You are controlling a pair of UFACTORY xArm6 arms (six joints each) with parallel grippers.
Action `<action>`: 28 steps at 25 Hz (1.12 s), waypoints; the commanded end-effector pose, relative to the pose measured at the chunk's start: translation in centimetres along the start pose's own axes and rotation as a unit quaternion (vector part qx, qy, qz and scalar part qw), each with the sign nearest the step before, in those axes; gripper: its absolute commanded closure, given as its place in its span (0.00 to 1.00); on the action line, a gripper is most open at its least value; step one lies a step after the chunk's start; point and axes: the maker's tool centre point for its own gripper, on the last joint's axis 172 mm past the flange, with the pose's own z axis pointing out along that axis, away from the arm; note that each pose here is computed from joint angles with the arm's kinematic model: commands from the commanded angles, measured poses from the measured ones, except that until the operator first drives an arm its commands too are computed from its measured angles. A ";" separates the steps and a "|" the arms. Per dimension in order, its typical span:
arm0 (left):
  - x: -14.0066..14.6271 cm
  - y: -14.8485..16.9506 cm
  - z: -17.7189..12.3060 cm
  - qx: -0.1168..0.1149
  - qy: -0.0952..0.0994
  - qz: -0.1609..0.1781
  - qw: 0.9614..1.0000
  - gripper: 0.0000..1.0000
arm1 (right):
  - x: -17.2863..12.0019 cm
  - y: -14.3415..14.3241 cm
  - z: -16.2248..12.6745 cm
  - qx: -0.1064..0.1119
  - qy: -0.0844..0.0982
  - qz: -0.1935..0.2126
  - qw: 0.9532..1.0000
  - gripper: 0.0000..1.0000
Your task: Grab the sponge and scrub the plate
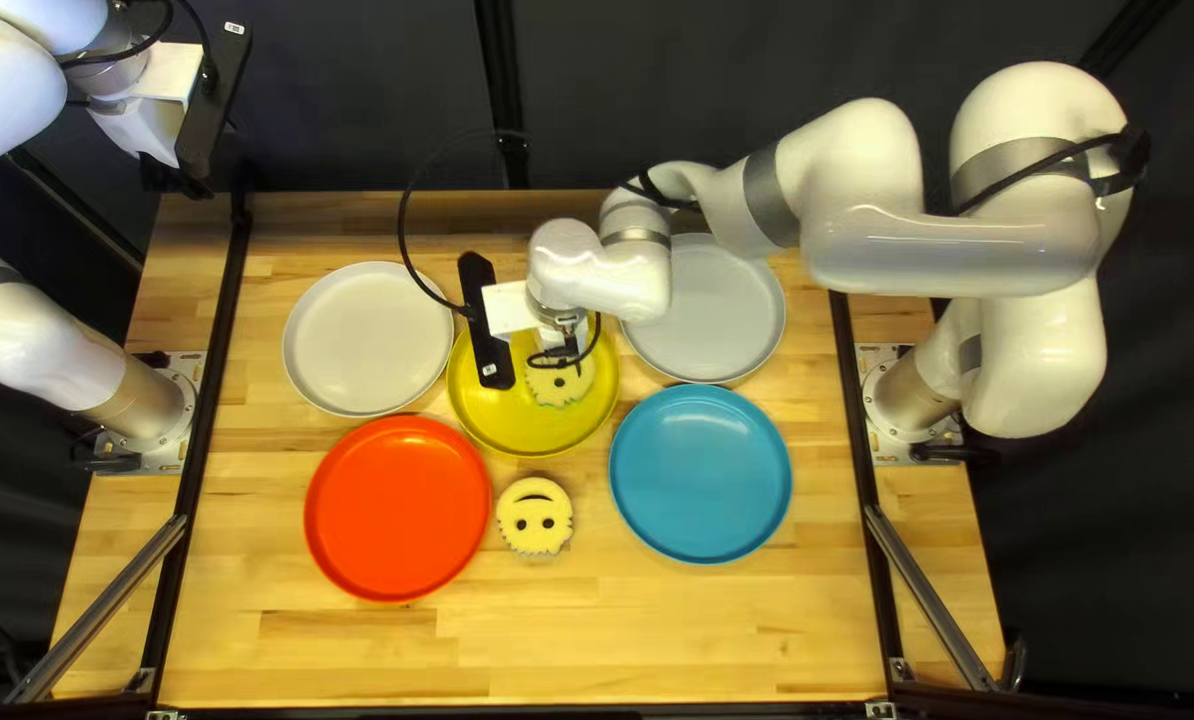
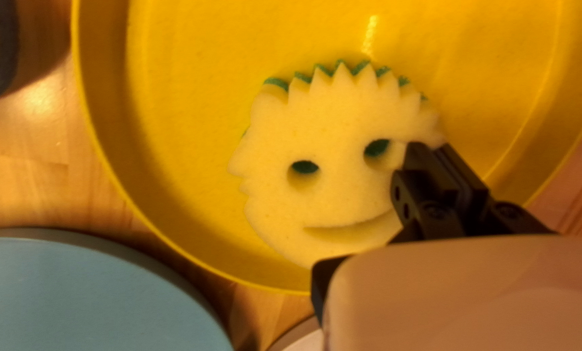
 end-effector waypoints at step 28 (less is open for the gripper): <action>0.0 0.0 0.0 0.000 0.000 0.000 1.000 0.00 | 1.9 -6.1 -0.3 0.004 -0.009 -0.004 1.000 1.00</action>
